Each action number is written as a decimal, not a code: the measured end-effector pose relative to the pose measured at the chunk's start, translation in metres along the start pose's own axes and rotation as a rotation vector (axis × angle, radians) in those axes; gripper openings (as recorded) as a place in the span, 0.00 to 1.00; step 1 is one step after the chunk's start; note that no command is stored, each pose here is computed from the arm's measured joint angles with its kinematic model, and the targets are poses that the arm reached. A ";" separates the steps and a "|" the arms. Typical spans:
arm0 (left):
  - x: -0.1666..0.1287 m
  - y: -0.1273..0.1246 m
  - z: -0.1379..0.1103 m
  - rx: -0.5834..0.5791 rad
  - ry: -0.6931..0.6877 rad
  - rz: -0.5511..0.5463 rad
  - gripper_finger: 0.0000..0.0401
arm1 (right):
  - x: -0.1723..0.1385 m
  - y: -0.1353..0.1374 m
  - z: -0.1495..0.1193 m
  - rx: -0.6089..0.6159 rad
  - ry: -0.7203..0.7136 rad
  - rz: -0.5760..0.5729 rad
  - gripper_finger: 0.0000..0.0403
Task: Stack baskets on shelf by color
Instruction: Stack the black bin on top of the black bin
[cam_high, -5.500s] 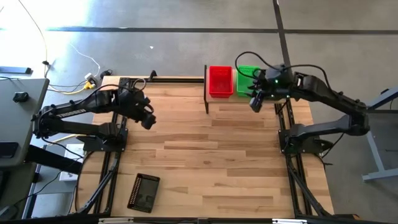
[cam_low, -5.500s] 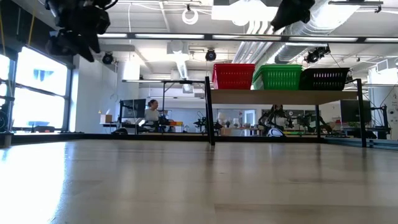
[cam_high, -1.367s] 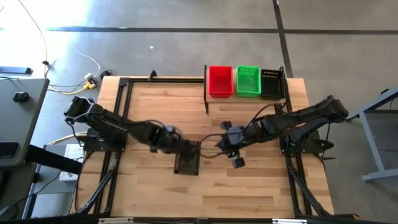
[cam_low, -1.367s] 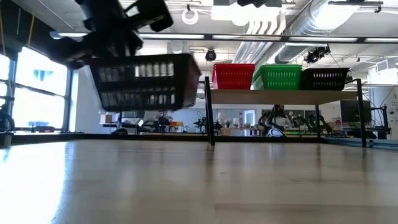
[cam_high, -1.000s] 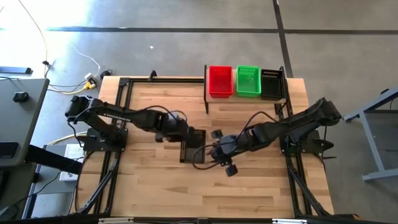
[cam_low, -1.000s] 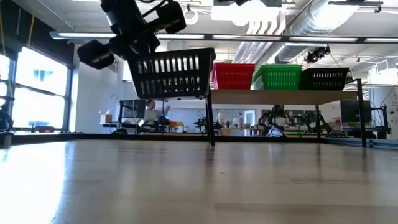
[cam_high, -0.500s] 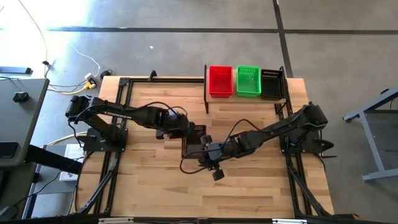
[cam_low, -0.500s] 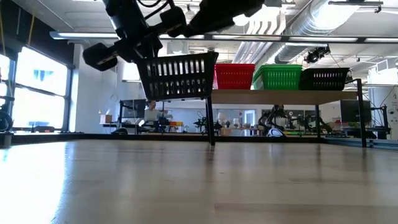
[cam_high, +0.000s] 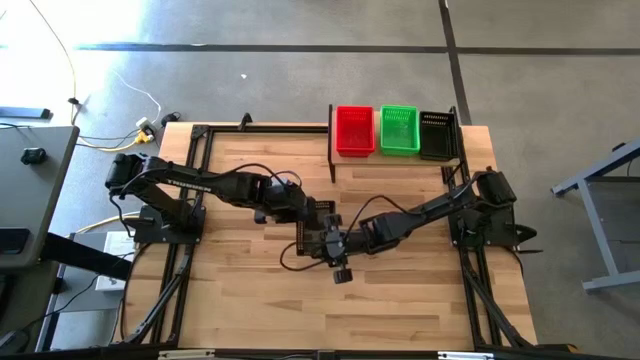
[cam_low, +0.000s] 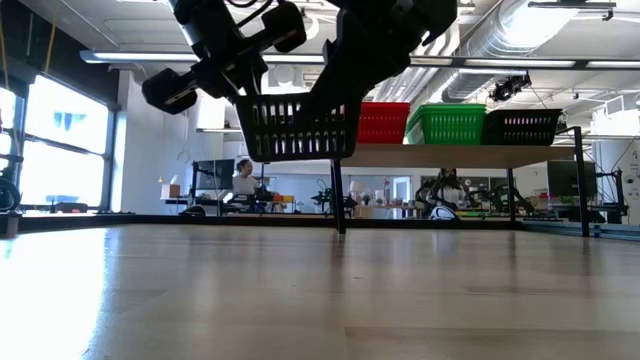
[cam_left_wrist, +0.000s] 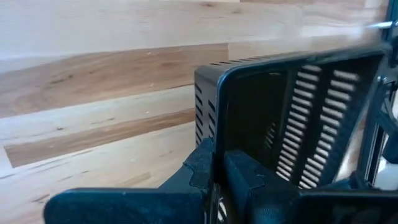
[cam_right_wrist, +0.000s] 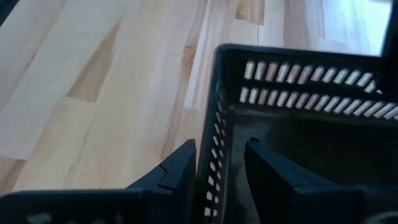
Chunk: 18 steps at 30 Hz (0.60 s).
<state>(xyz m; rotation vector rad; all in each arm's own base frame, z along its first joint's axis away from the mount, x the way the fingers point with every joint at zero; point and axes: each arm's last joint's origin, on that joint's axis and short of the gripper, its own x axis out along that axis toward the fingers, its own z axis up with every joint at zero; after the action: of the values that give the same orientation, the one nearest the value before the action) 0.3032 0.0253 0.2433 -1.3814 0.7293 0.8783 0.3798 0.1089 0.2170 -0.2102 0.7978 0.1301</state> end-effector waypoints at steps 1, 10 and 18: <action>0.000 0.000 0.000 0.003 0.000 0.000 0.02 | 0.000 0.000 0.001 -0.003 -0.006 0.000 0.31; 0.000 -0.001 0.000 0.023 0.010 -0.014 0.02 | 0.002 -0.003 -0.003 0.019 0.029 -0.006 0.30; 0.000 -0.010 0.002 0.096 -0.028 -0.101 0.02 | 0.002 -0.011 -0.010 0.142 0.094 -0.041 0.04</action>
<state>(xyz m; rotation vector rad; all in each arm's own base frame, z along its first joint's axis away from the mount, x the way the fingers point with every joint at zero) 0.3114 0.0274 0.2486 -1.3068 0.6659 0.7717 0.3768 0.0958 0.2105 -0.0982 0.8919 0.0249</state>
